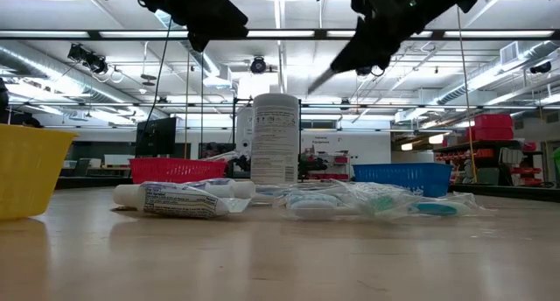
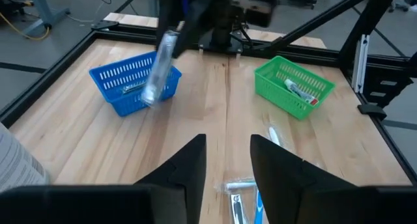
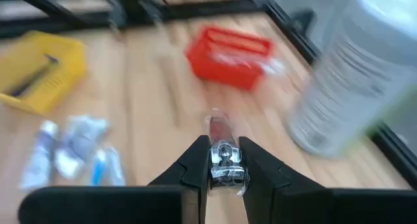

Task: Pick & Place Travel size toiletries
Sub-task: Put the silver nail clipper into the blue basket

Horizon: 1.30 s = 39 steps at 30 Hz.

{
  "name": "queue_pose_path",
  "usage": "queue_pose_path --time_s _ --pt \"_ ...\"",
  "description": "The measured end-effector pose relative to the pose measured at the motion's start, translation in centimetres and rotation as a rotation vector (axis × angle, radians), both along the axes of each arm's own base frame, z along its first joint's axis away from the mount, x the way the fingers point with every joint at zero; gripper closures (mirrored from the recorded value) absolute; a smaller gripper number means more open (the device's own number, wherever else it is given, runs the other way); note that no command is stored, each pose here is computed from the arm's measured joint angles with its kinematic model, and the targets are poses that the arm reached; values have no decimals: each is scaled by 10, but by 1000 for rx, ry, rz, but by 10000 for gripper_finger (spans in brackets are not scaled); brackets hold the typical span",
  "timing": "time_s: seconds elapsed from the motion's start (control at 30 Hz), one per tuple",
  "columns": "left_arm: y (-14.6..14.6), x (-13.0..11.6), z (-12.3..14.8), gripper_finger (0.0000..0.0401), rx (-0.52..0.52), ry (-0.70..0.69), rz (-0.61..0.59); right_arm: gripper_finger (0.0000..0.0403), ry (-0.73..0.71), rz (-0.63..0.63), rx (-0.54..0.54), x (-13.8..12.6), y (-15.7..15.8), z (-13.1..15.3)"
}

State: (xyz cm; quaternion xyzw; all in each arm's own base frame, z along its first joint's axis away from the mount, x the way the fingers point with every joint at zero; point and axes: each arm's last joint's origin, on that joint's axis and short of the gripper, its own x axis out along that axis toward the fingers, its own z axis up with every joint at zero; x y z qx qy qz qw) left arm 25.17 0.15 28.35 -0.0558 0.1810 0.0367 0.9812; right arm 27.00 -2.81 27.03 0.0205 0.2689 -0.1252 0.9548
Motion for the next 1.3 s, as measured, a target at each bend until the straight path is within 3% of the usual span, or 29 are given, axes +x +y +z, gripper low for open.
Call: queue_pose_path --time_s 0.33,0.57,0.77,0.9,1.07,1.3 --pt "0 0 0 282 -8 0 -13 337 269 -127 37 -25 -25 -17" --pt "0 0 0 282 -21 0 -5 335 397 -339 -16 -40 -42 -24" --pt "0 0 0 282 -25 0 -2 337 418 -430 19 -48 -58 -27" --pt "0 0 0 282 -29 -1 -1 336 440 -477 52 -56 -63 -44" --pt "0 0 0 282 -39 -1 3 335 418 -497 73 -61 -62 -69" --pt "0 0 0 282 -33 -1 21 325 312 -512 80 -60 -63 -81"
